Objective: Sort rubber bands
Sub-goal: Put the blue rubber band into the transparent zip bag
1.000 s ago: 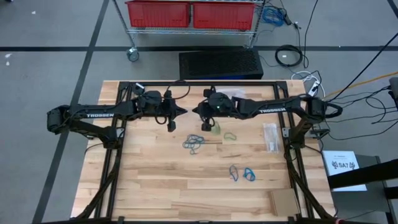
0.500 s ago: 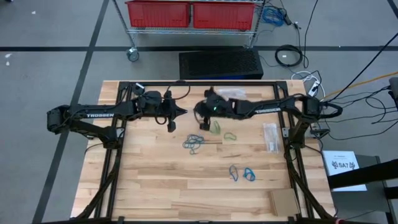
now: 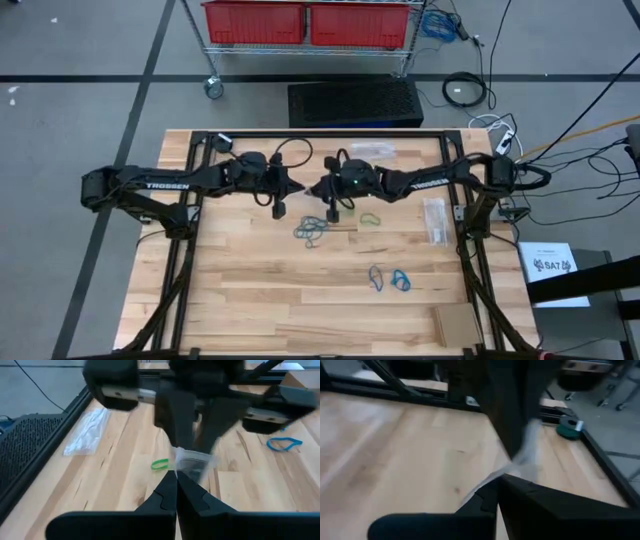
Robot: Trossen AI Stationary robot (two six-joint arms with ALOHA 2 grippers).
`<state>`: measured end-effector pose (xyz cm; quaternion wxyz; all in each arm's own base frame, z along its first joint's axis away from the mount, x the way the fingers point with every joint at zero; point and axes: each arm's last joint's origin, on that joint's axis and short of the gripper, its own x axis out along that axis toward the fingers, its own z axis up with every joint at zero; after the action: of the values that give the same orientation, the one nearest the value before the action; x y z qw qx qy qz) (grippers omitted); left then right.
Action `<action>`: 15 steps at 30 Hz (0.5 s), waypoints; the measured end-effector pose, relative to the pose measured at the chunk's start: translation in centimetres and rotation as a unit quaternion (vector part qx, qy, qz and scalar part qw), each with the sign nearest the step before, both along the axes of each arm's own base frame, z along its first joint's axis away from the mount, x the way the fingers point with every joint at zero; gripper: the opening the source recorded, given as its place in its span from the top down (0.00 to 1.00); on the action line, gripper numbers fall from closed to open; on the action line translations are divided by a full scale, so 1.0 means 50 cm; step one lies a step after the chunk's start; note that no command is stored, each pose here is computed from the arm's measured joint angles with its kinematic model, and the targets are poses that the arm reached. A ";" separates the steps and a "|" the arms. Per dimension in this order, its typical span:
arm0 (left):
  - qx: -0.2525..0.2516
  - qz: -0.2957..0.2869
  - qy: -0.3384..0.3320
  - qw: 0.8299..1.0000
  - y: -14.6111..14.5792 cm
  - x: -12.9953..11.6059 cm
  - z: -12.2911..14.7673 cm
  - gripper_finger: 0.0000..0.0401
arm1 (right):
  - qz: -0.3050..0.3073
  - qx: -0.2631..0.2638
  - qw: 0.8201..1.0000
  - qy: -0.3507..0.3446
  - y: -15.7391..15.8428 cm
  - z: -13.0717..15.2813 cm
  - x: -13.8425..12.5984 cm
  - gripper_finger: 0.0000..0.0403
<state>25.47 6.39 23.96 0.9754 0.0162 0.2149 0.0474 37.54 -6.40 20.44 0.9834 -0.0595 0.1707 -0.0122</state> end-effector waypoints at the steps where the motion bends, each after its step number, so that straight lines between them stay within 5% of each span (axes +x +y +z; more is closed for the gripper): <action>1: 0.000 0.000 -0.002 1.000 0.000 0.000 0.001 1.00 | -0.003 0.008 1.000 0.001 0.001 -0.001 0.000 0.99; 10: 0.007 0.001 -0.029 1.000 0.001 0.005 0.011 1.00 | -0.031 0.071 0.997 0.004 0.006 -0.006 0.002 0.71; 15: 0.004 0.002 -0.029 1.000 0.001 0.004 0.011 1.00 | -0.025 0.050 0.998 0.013 0.006 -0.005 -0.002 0.57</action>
<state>25.69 6.46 24.49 0.9810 0.0183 0.1863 0.0509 37.47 -6.09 20.22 0.9823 -0.0063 0.1850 -0.0279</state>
